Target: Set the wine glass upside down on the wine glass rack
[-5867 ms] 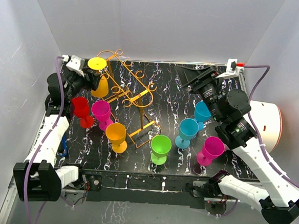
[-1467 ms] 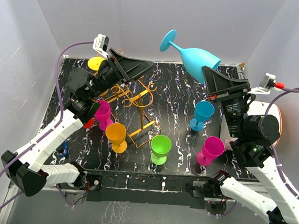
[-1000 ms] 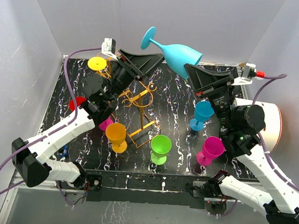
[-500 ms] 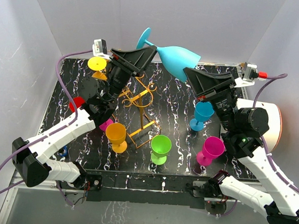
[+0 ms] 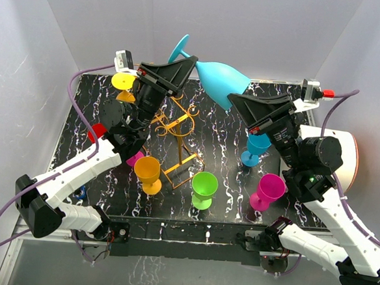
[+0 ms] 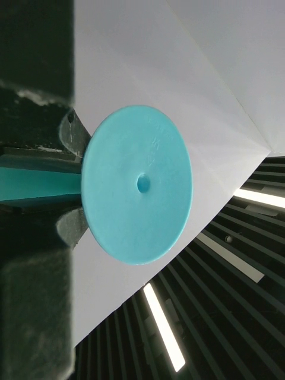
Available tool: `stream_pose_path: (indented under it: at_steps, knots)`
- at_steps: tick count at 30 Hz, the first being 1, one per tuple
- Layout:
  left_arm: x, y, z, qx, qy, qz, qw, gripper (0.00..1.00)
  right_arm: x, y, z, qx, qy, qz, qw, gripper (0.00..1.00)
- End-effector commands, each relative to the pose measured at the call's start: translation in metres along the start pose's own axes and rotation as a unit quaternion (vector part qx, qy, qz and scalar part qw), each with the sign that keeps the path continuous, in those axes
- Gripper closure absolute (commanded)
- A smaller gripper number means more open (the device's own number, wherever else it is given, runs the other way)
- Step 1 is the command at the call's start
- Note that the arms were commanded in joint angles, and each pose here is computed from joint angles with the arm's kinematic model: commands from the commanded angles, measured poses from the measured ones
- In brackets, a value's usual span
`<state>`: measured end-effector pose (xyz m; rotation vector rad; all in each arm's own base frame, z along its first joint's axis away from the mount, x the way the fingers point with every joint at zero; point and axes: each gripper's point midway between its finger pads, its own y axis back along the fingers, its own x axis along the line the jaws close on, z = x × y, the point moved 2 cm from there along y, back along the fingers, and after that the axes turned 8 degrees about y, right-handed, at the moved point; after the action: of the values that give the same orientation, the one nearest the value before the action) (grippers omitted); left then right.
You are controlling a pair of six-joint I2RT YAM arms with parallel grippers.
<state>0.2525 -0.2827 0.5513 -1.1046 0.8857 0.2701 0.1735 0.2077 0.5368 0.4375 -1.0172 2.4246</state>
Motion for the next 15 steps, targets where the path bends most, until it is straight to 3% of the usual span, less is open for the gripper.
stream_pose_path:
  at_steps: [1,6,13,15]
  knots:
    - [-0.0466,-0.0069,0.0152,-0.029,0.003,-0.066,0.997,0.81,0.0136,0.0022,0.0012,0.012,-0.004,0.028,1.0,1.0]
    - [-0.0502,-0.012,0.0155,-0.033,0.0,-0.076,0.997,0.8,0.0142,0.0008,-0.0046,0.023,-0.004,0.038,0.999,1.0]
    - [-0.0478,-0.0148,0.0121,-0.025,-0.017,-0.076,0.997,0.92,0.0142,-0.0012,-0.007,0.027,-0.004,0.042,0.999,1.0]
    - [-0.0448,-0.0142,0.0119,-0.025,-0.022,-0.072,0.997,1.0,0.0133,-0.0016,-0.0075,0.027,-0.005,0.041,0.999,1.0]
